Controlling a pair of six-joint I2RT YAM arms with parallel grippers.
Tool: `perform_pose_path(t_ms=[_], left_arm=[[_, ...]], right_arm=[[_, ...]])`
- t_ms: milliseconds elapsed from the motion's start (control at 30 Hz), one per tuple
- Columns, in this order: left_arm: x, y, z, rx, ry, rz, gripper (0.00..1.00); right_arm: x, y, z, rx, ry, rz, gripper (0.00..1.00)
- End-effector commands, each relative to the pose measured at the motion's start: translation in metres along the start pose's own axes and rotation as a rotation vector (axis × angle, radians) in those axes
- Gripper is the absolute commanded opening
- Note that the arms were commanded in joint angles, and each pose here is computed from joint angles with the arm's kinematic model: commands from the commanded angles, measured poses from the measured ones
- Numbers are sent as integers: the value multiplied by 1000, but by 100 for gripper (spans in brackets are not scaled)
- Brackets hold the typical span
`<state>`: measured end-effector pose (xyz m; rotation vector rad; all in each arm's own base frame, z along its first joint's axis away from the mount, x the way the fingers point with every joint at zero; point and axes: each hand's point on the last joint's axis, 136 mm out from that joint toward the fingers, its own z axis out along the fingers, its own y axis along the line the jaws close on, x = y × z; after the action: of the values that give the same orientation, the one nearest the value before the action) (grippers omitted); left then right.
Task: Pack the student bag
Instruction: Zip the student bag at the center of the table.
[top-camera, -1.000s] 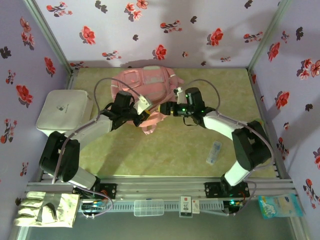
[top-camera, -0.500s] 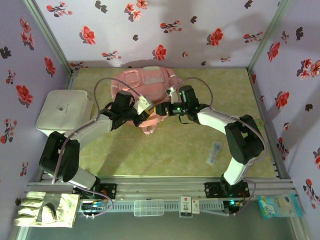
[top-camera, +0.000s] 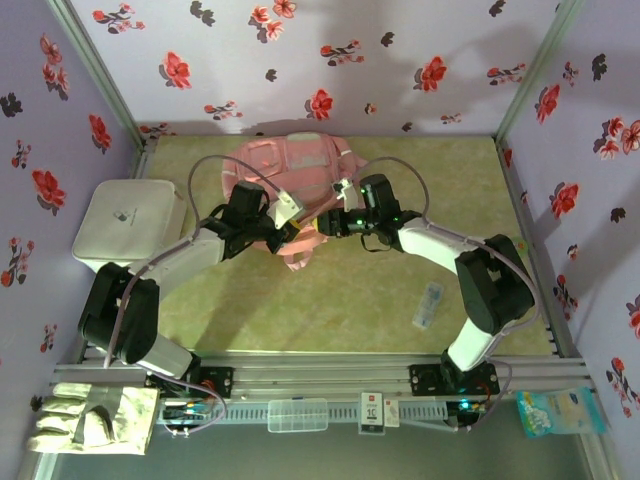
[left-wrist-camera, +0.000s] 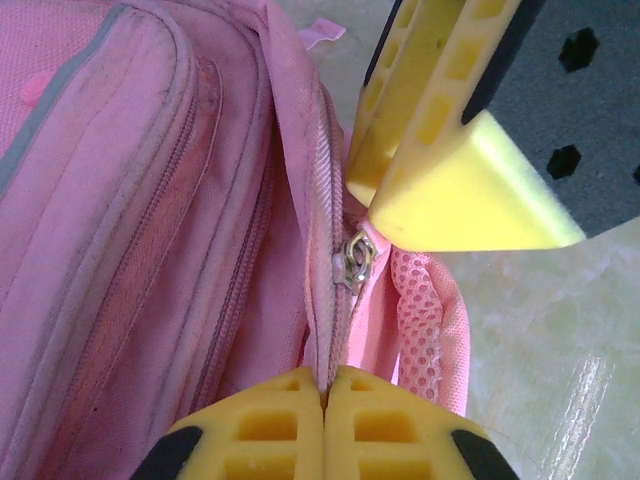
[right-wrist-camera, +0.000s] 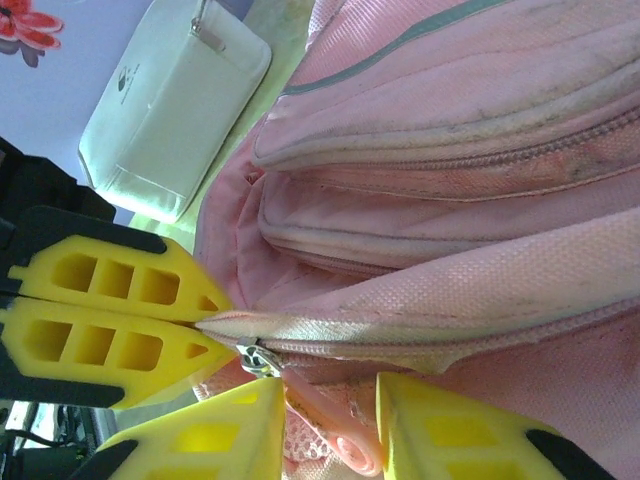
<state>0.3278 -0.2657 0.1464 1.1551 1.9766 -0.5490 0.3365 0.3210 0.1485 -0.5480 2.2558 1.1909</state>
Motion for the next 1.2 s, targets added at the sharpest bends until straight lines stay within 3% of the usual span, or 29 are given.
perform_pose_path(t_ms=[0,267,467,600,800,1000,1100,1167], left_arm=[[-42,3,-8,7,-112,39,0],[-42,2,-8,9,-110,39,0],[-42,3,-8,6,-107,39,0],[-36,8,-9,-27,-78,45,0],[-26,10,-10,-46,-29,58,0],[-25,8,-15,-44,-26,69,0],[-24,6,-16,-43,-25,65,0],[-24,5,-16,-39,-27,59,0]], right_arm=[[9,6,-2,8,25,-28,27],[10,7,6,20,47,-50,27],[11,0,4,106,51,-76,12],[6,-19,-18,278,-12,-79,0],[-3,-40,-73,545,-142,-92,0],[-9,-83,-107,861,-172,-51,0],[-13,-85,-95,829,-141,-37,0],[-14,-69,-79,706,-122,-45,0]])
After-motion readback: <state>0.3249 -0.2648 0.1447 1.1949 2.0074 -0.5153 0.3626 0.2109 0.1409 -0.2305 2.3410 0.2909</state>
